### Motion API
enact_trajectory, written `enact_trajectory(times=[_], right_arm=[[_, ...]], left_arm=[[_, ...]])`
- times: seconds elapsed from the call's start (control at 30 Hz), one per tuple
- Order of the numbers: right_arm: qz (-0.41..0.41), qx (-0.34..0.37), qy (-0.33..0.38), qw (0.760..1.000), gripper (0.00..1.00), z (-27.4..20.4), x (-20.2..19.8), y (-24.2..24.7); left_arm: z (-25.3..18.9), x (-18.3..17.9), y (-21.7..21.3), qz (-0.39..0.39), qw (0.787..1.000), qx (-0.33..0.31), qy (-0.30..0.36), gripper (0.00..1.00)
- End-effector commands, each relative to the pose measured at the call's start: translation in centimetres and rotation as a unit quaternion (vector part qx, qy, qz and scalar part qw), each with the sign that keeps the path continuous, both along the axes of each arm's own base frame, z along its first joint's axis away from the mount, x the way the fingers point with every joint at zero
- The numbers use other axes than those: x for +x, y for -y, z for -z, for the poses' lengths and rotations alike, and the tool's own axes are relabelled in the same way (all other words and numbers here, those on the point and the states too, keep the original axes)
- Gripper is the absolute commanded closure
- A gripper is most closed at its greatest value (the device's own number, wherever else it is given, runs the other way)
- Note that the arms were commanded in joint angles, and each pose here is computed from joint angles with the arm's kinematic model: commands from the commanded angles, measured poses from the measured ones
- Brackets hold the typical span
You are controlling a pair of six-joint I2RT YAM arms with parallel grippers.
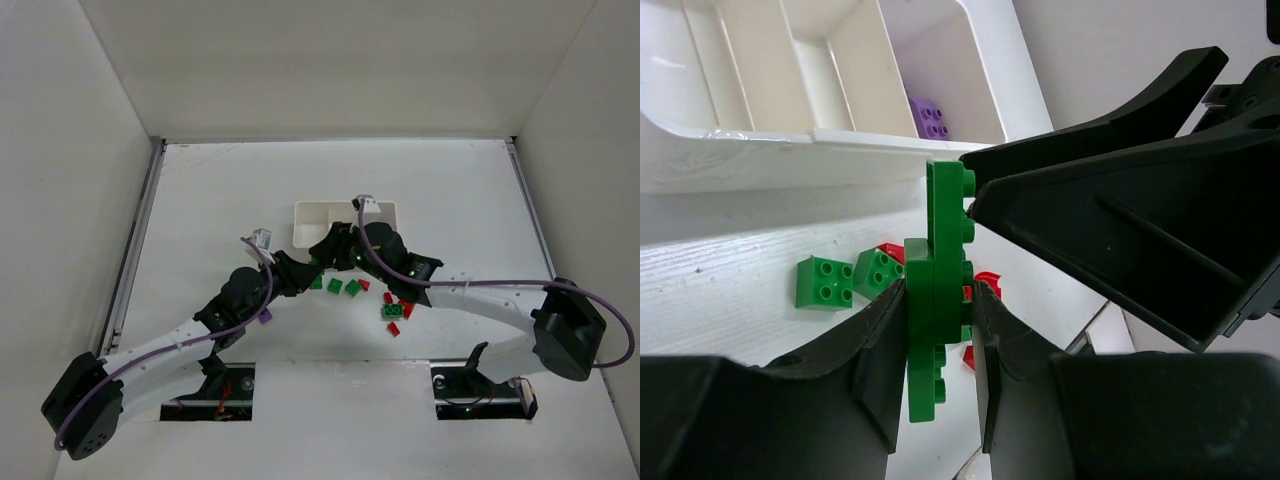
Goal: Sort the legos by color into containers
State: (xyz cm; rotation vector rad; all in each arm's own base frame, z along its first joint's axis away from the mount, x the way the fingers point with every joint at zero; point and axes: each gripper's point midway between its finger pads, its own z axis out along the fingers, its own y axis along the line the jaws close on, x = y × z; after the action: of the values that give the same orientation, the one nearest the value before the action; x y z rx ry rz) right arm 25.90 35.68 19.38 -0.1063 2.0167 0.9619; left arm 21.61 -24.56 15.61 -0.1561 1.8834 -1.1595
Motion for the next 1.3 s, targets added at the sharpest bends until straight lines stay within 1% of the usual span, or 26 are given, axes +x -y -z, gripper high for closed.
enact_trajectory(times=[0.0,0.13,0.23,0.5,0.6,0.8,0.87,0.93,1.03,1.13,1.2,1.27], right_arm=[[0.002,0.018,0.002,1.000,0.47,0.0,0.5,-0.5],[0.010,0.014,-0.001,1.000,0.45,0.5,0.8,-0.3],[0.019,0.010,-0.001,1.000,0.41,0.8,1.0,0.0],[0.029,0.007,-0.002,1.000,0.41,1.1,1.4,0.5],[0.025,0.012,-0.004,1.000,0.45,1.1,1.4,0.3],[0.024,0.030,0.002,0.999,0.61,0.5,1.4,0.0],[0.024,0.041,0.008,0.999,0.64,0.0,1.3,0.1],[0.033,0.051,0.011,0.998,0.66,-0.3,1.5,0.4],[0.046,0.060,0.009,0.997,0.68,-0.6,2.2,1.1],[0.053,0.063,0.005,0.997,0.68,-0.7,2.8,1.5],[0.058,0.065,0.004,0.996,0.69,-0.8,3.2,1.7],[0.064,0.066,0.001,0.996,0.69,-0.8,3.6,2.0]], left_arm=[[-4.2,0.0,0.9,0.015,0.998,-0.040,0.051,0.79],[-4.3,0.0,0.9,0.014,0.998,-0.041,0.052,0.79],[-4.4,0.1,0.8,0.010,0.998,-0.041,0.053,0.79],[-4.6,0.2,0.6,0.006,0.997,-0.043,0.057,0.79],[-4.6,0.0,0.7,0.010,0.997,-0.043,0.056,0.79],[-4.4,-0.1,0.9,0.013,0.998,-0.040,0.055,0.79],[-4.5,-0.1,0.9,0.013,0.998,-0.041,0.056,0.79],[-4.6,-0.2,1.0,0.015,0.997,-0.043,0.057,0.74],[-4.8,-0.4,1.2,0.019,0.997,-0.043,0.060,0.61],[-5.1,-0.5,1.2,0.022,0.997,-0.041,0.065,0.53],[-5.3,-0.4,1.2,0.022,0.997,-0.040,0.068,0.50],[-5.2,-0.5,1.3,0.025,0.997,-0.038,0.068,0.49]])
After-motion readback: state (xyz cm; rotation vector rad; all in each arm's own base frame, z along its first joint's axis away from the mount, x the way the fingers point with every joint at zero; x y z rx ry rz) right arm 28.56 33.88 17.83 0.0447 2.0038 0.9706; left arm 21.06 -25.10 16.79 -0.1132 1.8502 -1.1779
